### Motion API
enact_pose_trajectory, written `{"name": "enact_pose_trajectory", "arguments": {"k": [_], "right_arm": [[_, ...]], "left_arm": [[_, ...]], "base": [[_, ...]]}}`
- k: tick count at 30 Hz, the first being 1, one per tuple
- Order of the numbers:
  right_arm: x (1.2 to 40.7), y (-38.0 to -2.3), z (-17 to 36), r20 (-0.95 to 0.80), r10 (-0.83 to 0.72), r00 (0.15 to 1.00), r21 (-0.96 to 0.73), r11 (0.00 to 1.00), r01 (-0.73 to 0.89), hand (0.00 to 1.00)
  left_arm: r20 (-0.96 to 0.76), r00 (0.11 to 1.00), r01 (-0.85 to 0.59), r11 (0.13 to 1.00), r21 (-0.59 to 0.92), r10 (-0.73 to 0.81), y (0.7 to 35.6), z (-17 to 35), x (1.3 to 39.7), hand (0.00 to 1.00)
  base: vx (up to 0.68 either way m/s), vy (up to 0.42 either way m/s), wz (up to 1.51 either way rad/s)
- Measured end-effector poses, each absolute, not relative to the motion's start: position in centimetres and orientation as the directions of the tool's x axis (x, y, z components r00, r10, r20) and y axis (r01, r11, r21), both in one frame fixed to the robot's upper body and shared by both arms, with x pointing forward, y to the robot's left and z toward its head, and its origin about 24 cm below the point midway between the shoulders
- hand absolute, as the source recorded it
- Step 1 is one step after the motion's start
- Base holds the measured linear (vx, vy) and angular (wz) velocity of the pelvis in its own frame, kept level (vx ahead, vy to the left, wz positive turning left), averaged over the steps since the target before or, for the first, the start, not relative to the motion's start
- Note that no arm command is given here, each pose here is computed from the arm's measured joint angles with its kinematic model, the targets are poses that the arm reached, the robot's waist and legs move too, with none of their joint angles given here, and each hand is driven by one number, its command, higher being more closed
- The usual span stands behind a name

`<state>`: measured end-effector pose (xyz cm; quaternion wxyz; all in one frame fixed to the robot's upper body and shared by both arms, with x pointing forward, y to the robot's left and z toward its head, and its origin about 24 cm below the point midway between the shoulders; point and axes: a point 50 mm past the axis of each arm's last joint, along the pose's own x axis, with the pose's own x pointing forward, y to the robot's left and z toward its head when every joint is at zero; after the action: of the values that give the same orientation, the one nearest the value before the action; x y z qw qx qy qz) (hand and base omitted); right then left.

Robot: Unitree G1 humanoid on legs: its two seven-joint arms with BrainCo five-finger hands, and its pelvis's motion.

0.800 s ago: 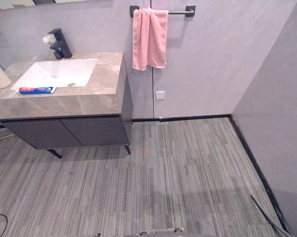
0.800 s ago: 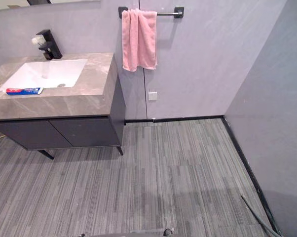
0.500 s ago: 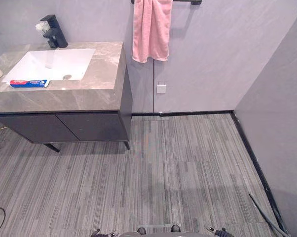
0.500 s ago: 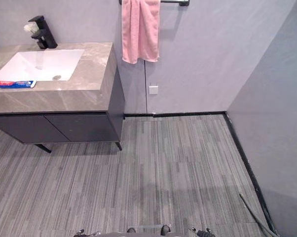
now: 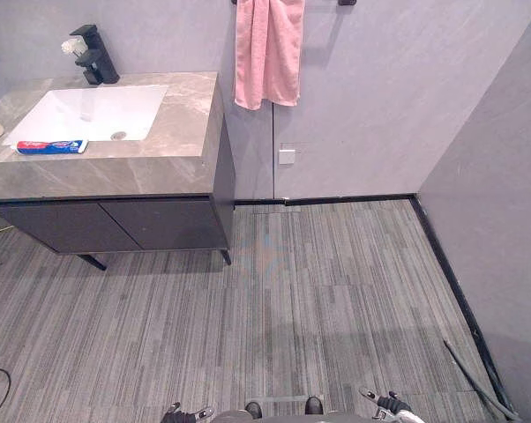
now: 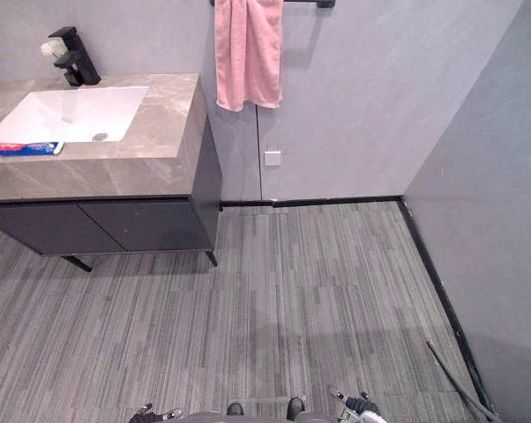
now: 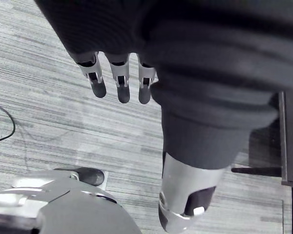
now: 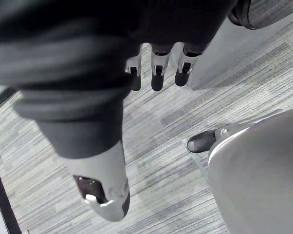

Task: Organize washtable

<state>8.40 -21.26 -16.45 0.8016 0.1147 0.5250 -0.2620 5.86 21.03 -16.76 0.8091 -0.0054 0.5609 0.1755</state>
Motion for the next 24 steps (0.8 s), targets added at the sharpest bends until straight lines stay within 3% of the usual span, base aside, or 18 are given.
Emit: {"name": "enact_pose_trajectory", "arguments": {"k": [16,24], "right_arm": [[9.4,-21.7,-16.0,-0.881,-0.317,0.351,-0.069,0.821,0.567,0.00],[9.5,-22.4,-15.8,-0.871,-0.340,0.355,-0.066,0.797,0.601,0.00]], "left_arm": [[-0.901,0.346,-0.217,0.956,0.196,0.263,21.0,-16.6,7.1,0.00],[-0.897,0.357,-0.215,0.957,0.194,0.262,21.1,-16.5,7.8,0.00]], "base": [[0.05,0.004,-0.18],[0.26,-0.010,0.22]]}}
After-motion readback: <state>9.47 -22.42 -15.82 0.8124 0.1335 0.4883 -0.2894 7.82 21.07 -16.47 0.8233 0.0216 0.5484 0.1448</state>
